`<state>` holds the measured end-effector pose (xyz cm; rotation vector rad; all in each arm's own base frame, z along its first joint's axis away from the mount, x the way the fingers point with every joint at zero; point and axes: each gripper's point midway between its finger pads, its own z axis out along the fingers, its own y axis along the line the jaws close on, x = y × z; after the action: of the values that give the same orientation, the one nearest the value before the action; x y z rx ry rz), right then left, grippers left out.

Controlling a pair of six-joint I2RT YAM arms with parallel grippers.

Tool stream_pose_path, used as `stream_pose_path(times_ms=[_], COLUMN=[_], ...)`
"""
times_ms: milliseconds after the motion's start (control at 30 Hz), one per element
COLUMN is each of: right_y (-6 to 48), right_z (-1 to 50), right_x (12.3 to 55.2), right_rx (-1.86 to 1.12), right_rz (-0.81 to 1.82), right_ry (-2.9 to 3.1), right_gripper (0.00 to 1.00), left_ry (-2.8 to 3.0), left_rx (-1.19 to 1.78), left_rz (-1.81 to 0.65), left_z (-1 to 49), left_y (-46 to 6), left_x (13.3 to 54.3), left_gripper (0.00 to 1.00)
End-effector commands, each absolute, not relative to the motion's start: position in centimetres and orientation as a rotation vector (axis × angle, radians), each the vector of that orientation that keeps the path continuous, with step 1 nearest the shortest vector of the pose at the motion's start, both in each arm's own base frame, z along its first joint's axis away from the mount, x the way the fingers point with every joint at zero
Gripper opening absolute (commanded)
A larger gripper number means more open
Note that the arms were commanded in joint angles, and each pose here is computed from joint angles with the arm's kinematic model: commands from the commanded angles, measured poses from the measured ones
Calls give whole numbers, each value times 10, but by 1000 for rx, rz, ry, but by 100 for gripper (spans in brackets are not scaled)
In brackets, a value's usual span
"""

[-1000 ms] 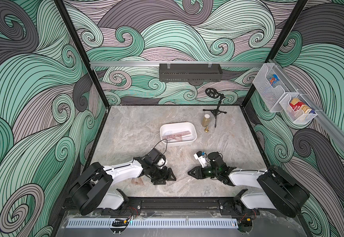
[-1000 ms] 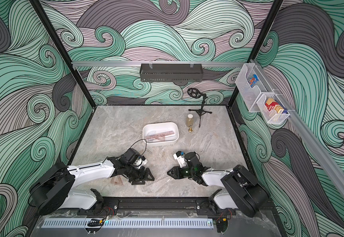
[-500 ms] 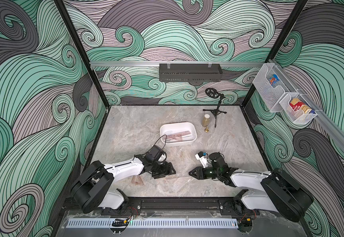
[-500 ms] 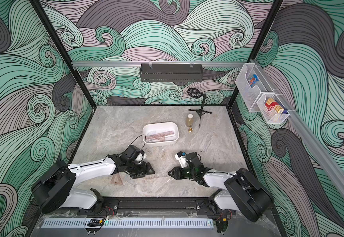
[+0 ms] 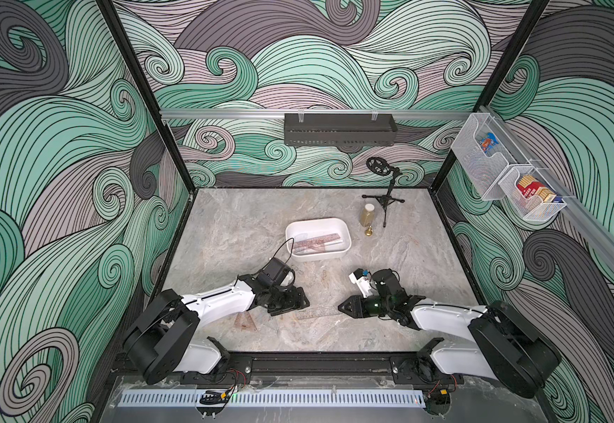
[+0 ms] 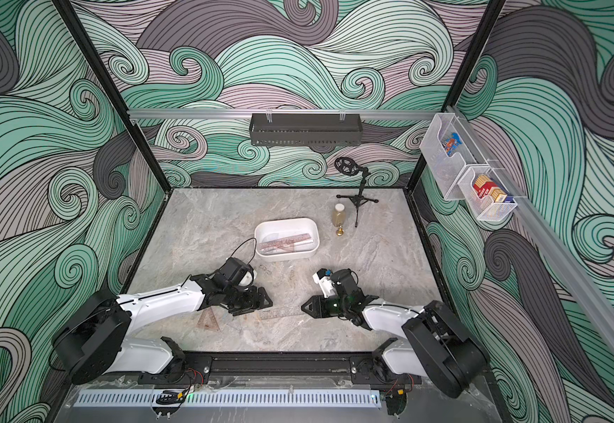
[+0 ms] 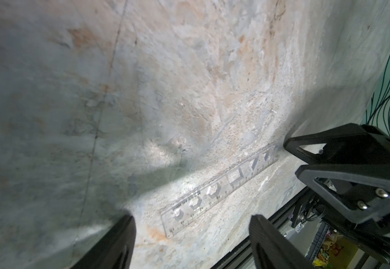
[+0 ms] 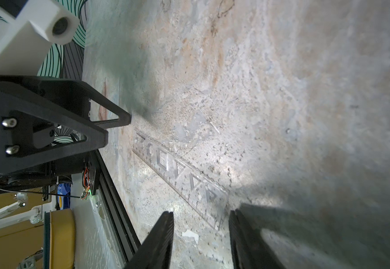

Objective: Put the scattered rulers into the storage box
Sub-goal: Pick up the ruler from the center of the board.

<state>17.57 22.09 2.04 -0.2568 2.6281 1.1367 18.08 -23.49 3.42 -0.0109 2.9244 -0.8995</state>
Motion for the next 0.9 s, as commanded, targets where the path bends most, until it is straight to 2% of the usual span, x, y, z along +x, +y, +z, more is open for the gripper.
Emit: stream_pose_path(times_ms=[0,467,700,867], right_y=[217,231,235,240], right_z=[13,20,30,42], right_x=[171,167,168,174], right_rx=[-259,-238,-242,-238], right_rz=[1071,1173,1211,1233], right_ry=[2669,2644,2611,2571], right_gripper=[48,47,46,46], left_ry=[2974,3017,2977,2897], left_rx=[17,18,-4,-9], left_rz=[-873,-934,-935,-961], left_z=[25,7,16,42], left_y=[-233,-243,-247,-256], left_x=[168,152,162,179], left_gripper=[81,75,75,75])
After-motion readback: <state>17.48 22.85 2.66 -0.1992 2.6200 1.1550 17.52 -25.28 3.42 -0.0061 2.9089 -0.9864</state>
